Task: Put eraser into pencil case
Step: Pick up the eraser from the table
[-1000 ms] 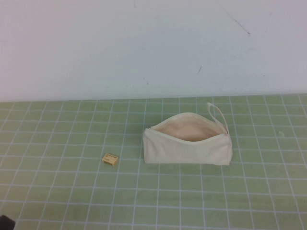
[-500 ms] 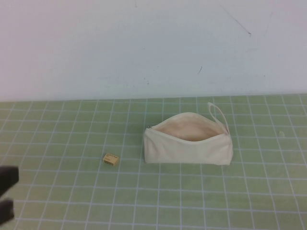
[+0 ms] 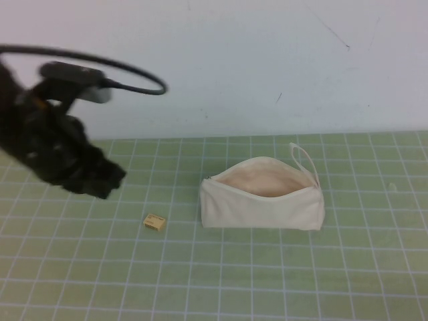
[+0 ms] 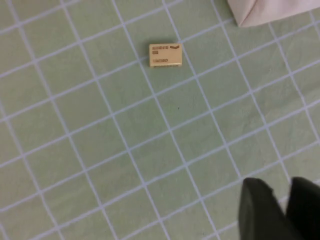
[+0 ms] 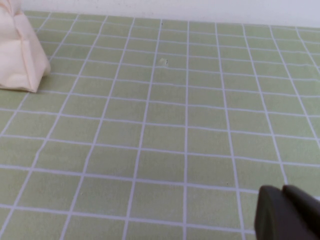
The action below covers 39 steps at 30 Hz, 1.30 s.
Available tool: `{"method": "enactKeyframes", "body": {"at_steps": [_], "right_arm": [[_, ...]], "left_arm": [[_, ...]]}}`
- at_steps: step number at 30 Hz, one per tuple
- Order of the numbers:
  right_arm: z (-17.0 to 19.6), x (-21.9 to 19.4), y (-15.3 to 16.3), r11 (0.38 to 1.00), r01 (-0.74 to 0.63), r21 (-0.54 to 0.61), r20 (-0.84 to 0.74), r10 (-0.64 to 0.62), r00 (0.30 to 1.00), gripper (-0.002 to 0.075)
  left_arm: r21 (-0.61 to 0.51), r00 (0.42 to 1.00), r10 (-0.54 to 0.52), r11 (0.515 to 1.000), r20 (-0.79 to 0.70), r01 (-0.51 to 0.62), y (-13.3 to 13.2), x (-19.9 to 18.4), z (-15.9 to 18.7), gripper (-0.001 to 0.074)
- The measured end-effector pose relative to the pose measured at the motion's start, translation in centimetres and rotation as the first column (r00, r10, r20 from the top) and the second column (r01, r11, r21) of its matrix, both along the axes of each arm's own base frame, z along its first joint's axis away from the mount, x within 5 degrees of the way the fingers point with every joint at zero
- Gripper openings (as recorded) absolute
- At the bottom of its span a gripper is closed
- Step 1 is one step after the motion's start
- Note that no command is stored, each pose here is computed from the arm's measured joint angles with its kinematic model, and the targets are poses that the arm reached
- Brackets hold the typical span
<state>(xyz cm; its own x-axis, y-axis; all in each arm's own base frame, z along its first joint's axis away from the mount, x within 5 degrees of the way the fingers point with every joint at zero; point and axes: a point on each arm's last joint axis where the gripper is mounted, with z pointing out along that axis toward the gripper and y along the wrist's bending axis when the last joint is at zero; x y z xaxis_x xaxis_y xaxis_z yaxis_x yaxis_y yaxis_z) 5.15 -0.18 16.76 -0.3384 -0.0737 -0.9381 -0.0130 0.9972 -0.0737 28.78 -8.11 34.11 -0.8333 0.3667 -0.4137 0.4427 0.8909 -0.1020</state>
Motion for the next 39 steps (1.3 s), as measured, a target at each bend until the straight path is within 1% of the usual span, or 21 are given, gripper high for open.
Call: {"method": "enactKeyframes", "body": {"at_steps": [1,4,5,7,8,11,15,20,22,25,29,35,39], "right_arm": [[0.1,0.0,0.0,1.0,0.0,0.0,0.002,0.0,1.0,-0.0001],[0.1,0.0,0.0,1.0,0.0,0.0,0.002,0.0,1.0,-0.0001],[0.1,0.0,0.0,1.0,0.0,0.0,0.002,0.0,1.0,-0.0001],[0.1,0.0,0.0,1.0,0.0,0.0,0.002,0.0,1.0,-0.0001],[0.1,0.0,0.0,1.0,0.0,0.0,0.002,0.0,1.0,-0.0001],[0.1,0.0,0.0,1.0,0.0,0.0,0.002,0.0,1.0,-0.0001],[0.1,0.0,0.0,1.0,0.0,0.0,0.002,0.0,1.0,-0.0001],[0.1,0.0,0.0,1.0,0.0,0.0,0.002,0.0,1.0,-0.0001],[0.1,0.0,0.0,1.0,0.0,0.0,0.002,0.0,1.0,-0.0001],[0.1,0.0,0.0,1.0,0.0,0.0,0.002,0.0,1.0,-0.0001],[0.1,0.0,0.0,1.0,0.0,0.0,0.002,0.0,1.0,-0.0001],[0.1,0.0,0.0,1.0,0.0,0.0,0.002,0.0,1.0,-0.0001],[0.1,0.0,0.0,1.0,0.0,0.0,0.002,0.0,1.0,-0.0001]], "left_arm": [[0.02,0.998,-0.019,1.0,-0.058,0.02,-0.9,2.3,-1.3,0.0164],[0.049,0.99,-0.05,0.997,-0.131,0.057,-2.6,5.4,-3.9,0.0342],[0.064,0.986,-0.06,0.995,-0.153,0.07,-3.1,6.4,-4.9,0.0391],[0.091,0.978,-0.076,0.991,-0.193,0.095,-4.2,8.2,-7.1,0.0443],[0.104,0.974,-0.084,0.989,-0.211,0.108,-4.8,9.0,-8.2,0.0458],[0.134,0.964,-0.092,0.983,-0.249,0.128,-5.7,11.0,-11.2,0.0476],[0.151,0.963,-0.09,0.98,-0.253,0.131,-6.1,12.4,-13.8,0.0482],[0.158,0.981,-0.088,0.981,-0.173,0.116,-6.2,13.3,-14.0,0.0483],[0.158,0.982,-0.088,0.981,-0.165,0.115,-6.2,13.4,-14.1,0.0483],[0.16,0.981,-0.087,0.98,-0.174,0.116,-6.3,13.5,-14.6,0.0483],[0.173,0.973,-0.086,0.977,-0.216,0.125,-6.3,13.7,-16.3,0.0483],[0.187,0.971,-0.081,0.974,-0.225,0.125,-6.2,13.8,-16.9,0.0483],[0.191,0.966,-0.07,0.974,-0.25,0.119,-6.2,13.9,-17.9,0.0483]]}}
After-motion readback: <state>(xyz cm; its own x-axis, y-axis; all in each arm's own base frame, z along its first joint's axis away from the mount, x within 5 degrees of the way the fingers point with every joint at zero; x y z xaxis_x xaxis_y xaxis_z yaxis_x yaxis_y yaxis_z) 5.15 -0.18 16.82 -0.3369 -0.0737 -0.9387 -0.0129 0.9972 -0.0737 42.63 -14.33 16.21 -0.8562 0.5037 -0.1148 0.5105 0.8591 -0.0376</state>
